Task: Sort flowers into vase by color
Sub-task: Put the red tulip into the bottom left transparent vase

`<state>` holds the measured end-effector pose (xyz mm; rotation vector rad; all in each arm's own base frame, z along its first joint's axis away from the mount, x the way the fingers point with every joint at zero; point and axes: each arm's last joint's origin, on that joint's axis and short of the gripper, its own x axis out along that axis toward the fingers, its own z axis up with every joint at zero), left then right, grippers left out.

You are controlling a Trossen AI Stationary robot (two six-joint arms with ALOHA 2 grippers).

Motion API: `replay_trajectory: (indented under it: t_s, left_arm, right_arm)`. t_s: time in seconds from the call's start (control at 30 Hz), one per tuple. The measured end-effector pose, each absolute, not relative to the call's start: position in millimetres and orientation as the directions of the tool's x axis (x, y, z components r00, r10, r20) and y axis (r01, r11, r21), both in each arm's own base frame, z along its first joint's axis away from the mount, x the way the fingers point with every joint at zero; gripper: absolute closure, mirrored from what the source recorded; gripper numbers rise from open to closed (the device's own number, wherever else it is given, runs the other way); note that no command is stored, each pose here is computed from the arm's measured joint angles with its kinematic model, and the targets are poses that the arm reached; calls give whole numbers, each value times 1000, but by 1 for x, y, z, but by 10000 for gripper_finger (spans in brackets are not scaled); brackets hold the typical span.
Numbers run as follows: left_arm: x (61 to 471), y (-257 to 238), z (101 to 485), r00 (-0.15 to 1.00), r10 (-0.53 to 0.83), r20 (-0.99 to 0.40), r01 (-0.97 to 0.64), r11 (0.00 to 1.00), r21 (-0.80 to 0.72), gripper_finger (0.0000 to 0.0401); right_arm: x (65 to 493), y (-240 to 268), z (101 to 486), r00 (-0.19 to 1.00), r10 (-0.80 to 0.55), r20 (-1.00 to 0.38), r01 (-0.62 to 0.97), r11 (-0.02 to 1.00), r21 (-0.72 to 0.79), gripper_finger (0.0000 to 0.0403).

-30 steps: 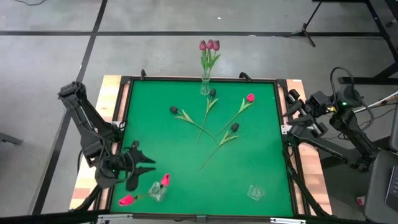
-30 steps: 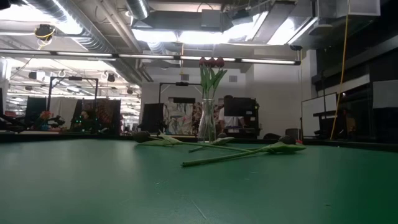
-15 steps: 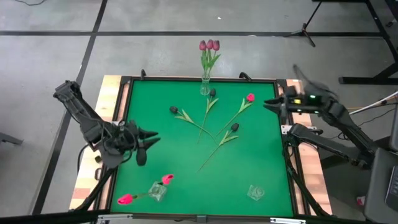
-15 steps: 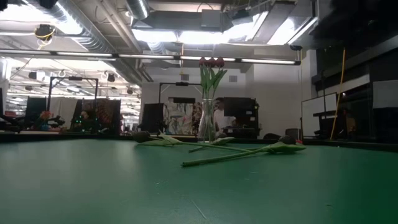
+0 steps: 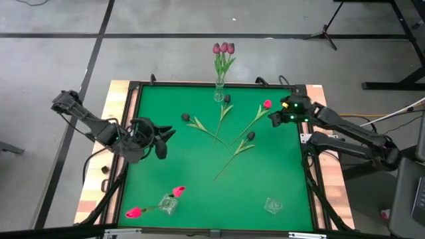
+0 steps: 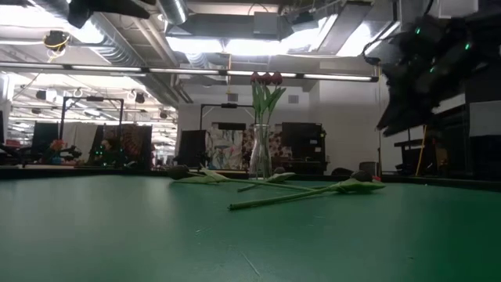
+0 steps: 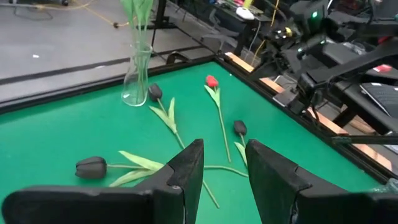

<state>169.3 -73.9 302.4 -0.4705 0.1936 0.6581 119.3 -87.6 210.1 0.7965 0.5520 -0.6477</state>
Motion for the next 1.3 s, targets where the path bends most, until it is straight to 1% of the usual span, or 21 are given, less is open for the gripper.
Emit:
replay_trajectory:
  t_s: [0.1, 0.13, 0.2, 0.27, 0.37, 0.43, 0.5, 0.57, 0.63, 0.87, 1.07, 1.3]
  left_arm:
    - [171, -72, 302, 776, 538, -330, -630, 688, -360, 284]
    - [171, -71, 302, 774, 541, -330, -633, 686, -360, 284]
    - [171, -71, 302, 772, 542, -331, -634, 684, -360, 284]
    - [171, -71, 302, 773, 542, -331, -634, 684, -360, 284]
    - [171, -71, 302, 776, 534, -337, -630, 687, -361, 284]
    - [171, -71, 302, 781, 520, -346, -623, 692, -365, 284]
    - [171, -71, 301, 785, 509, -353, -617, 696, -368, 284]
    - [172, -72, 301, 788, 499, -360, -612, 699, -371, 284]
    - [172, -72, 301, 788, 499, -360, -612, 699, -371, 284]
    - [172, -72, 301, 788, 499, -360, -612, 698, -372, 284]
    - [172, -72, 301, 788, 499, -361, -612, 699, -370, 284]
    - [172, -72, 301, 789, 493, -366, -609, 702, -368, 284]
  right_arm:
    - [126, -91, 193, 685, -280, -672, 699, 510, 501, 288]
    - [128, -92, 189, 686, -264, -678, 692, 523, 497, 288]
    - [136, -92, 187, 706, -230, -670, 645, 599, 474, 288]
    - [145, -90, 188, 724, -179, -666, 572, 695, 435, 288]
    - [160, -84, 193, 728, -110, -677, 406, 864, 296, 288]
    - [167, -80, 194, 683, -106, -723, 321, 932, 167, 288]
    - [174, -79, 195, 611, -137, -780, 248, 968, 24, 288]
    - [180, -80, 196, 533, -173, -828, 172, 981, -94, 288]
    - [185, -83, 195, 466, -179, -866, 90, 984, -155, 288]
    - [209, -94, 186, 379, -147, -914, -153, 964, -219, 288]
    - [225, -104, 169, 271, -178, -946, -215, 946, -240, 288]
    - [247, -115, 166, 231, -210, -950, -215, 941, -261, 288]
